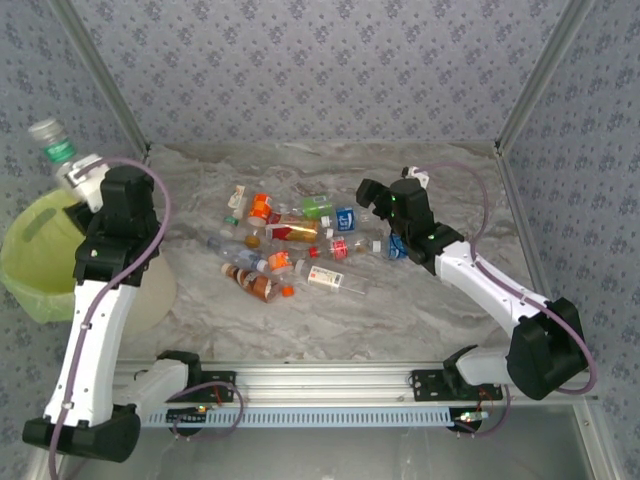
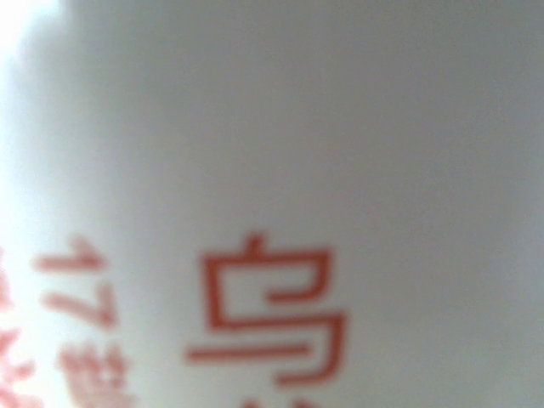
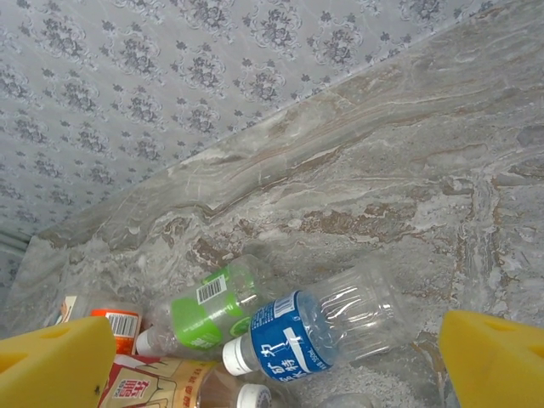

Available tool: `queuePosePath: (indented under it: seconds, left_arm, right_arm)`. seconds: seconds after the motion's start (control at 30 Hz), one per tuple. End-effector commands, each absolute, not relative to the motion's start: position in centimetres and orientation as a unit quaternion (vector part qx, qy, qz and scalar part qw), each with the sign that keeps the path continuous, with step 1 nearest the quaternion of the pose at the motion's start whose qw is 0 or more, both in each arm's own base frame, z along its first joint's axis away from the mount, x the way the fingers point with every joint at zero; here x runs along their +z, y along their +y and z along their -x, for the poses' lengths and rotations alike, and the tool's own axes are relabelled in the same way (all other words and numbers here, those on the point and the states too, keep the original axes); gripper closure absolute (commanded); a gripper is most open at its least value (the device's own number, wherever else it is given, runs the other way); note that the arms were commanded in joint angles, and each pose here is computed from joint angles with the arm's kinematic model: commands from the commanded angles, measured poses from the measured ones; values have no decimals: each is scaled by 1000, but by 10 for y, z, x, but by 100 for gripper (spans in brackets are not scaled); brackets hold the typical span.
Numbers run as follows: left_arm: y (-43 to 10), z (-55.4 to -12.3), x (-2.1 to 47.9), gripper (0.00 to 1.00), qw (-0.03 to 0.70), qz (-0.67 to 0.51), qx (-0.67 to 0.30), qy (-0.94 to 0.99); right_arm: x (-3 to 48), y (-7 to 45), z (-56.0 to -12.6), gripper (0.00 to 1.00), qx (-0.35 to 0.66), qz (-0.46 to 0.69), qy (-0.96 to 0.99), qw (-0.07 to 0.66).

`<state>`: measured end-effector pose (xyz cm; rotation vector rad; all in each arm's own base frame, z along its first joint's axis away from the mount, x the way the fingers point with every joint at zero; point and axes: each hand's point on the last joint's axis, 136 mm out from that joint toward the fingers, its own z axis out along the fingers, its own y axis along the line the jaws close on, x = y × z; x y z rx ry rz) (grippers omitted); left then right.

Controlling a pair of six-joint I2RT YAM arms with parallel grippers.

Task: Put the plastic bottles in the bin

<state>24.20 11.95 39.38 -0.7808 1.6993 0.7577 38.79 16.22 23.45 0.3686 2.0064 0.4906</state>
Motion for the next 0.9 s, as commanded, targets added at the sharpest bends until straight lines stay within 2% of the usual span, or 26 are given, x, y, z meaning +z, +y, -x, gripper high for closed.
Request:
queuePosePath:
  seconds: [0.0, 0.37, 0.57, 0.6, 0.67, 0.73, 0.83, 0.87]
  left_arm:
    - [150, -209, 383, 97, 517, 438, 340, 652]
    - [174, -179, 319, 100, 471, 554, 314, 611]
    - [180, -169, 272, 94, 418, 614, 280, 608]
    - [180, -168, 265, 89, 408, 625, 274, 607]
    - [182, -167, 257, 67, 396, 638, 270, 603]
    - [182, -171, 255, 52, 388, 636, 273, 609]
    - [182, -180, 257, 36, 387, 626, 267, 622]
    - [182, -182, 258, 33, 389, 624, 265, 624]
  right_arm:
    - [255, 162, -387, 0, 209, -138, 821, 513]
    - [251, 163, -385, 0, 202, -125, 826, 510]
    - [256, 166, -388, 0, 198, -108, 825, 518]
    - [257, 168, -388, 0, 203, -101, 825, 518]
    - [258, 173, -388, 0, 212, -92, 826, 514]
    - [257, 177, -388, 0, 219, -85, 828, 508]
    - [256, 177, -388, 0, 219, -88, 831, 504]
    - [255, 176, -388, 0, 218, -90, 831, 504]
